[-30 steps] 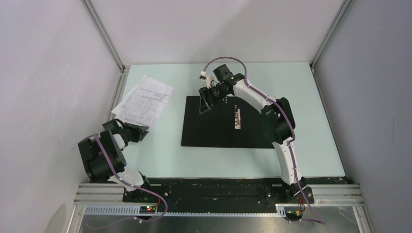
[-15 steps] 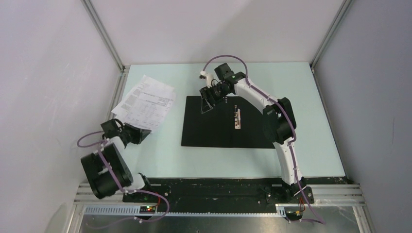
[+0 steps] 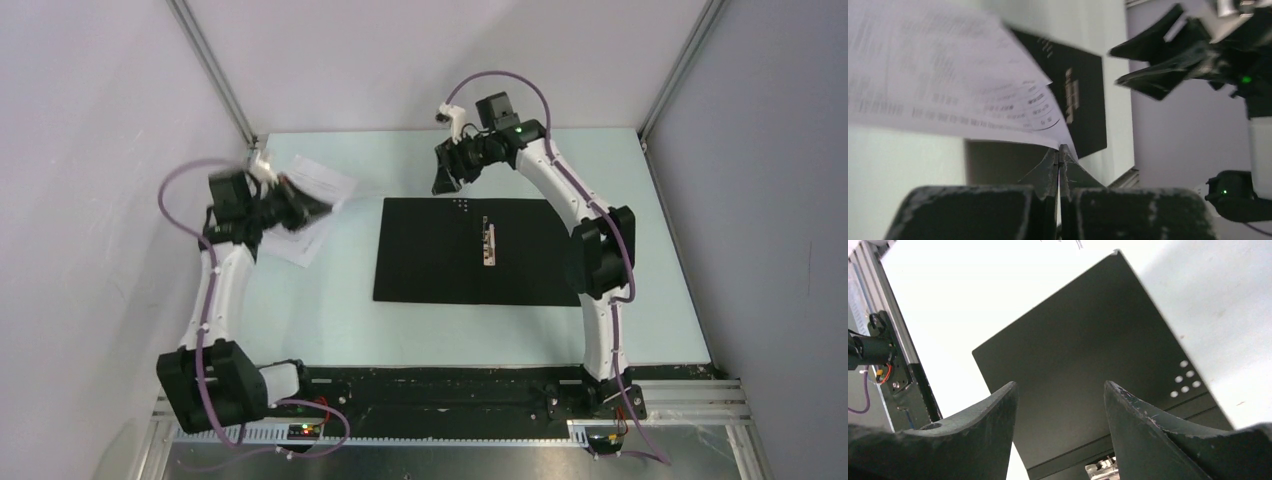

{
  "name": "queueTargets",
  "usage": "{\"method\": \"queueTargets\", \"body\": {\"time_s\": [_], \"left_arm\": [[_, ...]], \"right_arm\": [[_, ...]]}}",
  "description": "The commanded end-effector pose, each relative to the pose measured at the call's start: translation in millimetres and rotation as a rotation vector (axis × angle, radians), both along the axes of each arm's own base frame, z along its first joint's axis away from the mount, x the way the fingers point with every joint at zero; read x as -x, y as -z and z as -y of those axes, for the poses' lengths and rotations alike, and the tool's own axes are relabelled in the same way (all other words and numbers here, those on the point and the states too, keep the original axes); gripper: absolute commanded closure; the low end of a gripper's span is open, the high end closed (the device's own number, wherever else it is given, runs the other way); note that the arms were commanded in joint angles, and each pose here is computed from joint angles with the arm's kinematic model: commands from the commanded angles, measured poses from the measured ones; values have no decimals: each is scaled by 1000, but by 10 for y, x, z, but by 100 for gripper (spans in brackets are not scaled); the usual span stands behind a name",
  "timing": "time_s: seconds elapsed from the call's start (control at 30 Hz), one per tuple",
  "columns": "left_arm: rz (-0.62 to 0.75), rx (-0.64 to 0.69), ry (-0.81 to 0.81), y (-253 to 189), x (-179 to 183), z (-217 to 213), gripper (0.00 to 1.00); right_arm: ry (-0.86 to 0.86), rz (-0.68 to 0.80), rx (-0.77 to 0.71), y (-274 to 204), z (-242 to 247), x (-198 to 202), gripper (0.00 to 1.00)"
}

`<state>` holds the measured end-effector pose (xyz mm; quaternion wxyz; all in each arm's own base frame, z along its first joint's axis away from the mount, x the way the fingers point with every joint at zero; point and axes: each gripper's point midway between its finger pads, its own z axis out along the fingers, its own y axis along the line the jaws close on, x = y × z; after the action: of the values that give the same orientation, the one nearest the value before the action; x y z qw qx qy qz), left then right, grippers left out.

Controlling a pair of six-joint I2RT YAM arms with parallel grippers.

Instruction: Put the files into the folder

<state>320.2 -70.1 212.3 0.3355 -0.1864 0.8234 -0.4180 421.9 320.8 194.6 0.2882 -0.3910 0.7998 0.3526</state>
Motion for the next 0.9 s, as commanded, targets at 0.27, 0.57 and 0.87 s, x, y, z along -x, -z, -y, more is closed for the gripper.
{"method": "queueTargets", "body": {"time_s": [0.27,0.57,0.87], "left_arm": [[312,-481,567,-1031,-371,851,100],[337,-711,906,-1075,-47,1462,100],[482,-1112,1123,-1024,90,1023,100]], "right_arm": [[142,271,-237,-1592,622,-244,32],[180,355,-252,-1779,1230,-128,32],[-14,441,-293,-1702,1060,336,18]]}}
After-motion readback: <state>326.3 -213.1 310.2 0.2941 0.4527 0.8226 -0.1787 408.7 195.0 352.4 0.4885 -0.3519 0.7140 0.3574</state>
